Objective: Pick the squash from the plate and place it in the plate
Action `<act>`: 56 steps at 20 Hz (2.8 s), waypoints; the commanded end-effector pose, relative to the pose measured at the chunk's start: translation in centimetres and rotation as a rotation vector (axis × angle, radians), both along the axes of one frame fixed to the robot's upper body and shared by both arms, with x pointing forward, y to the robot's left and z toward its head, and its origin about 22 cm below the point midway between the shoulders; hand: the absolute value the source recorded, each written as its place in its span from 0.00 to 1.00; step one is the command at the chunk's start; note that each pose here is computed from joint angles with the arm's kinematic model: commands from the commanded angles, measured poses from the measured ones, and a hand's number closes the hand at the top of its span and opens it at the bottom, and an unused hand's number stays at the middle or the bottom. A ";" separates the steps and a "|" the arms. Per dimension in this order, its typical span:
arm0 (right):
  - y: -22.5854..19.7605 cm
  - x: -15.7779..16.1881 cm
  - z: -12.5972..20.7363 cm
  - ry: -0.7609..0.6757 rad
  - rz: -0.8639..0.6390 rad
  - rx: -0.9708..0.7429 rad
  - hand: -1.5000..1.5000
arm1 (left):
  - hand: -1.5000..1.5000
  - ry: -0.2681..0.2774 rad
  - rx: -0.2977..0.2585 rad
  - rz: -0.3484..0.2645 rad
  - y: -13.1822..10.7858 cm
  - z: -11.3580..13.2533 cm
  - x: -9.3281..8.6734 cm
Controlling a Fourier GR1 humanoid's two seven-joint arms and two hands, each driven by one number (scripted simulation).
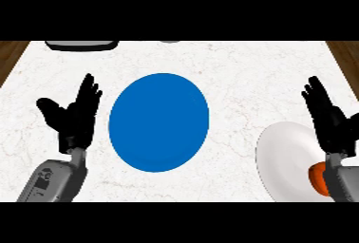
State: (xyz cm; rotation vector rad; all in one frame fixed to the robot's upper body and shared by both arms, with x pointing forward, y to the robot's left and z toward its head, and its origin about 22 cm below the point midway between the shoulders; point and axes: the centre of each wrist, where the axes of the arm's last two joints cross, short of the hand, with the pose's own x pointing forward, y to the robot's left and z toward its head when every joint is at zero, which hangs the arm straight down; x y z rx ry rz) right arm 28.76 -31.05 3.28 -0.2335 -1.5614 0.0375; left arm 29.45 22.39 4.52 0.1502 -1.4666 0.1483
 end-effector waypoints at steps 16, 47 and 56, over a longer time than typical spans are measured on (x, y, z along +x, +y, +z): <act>-12.6 -13.3 0.3 -0.362 0.070 0.491 0.00 | 0.50 -0.022 0.489 -0.088 11.9 -2.9 -7.2; -15.5 -5.5 6.7 0.362 0.743 -0.448 0.00 | 0.50 -0.051 0.492 -0.103 10.0 -3.9 -6.5; -14.5 -4.2 2.9 0.382 0.822 -0.523 0.00 | 0.50 -0.036 0.494 -0.100 11.8 -3.8 -7.3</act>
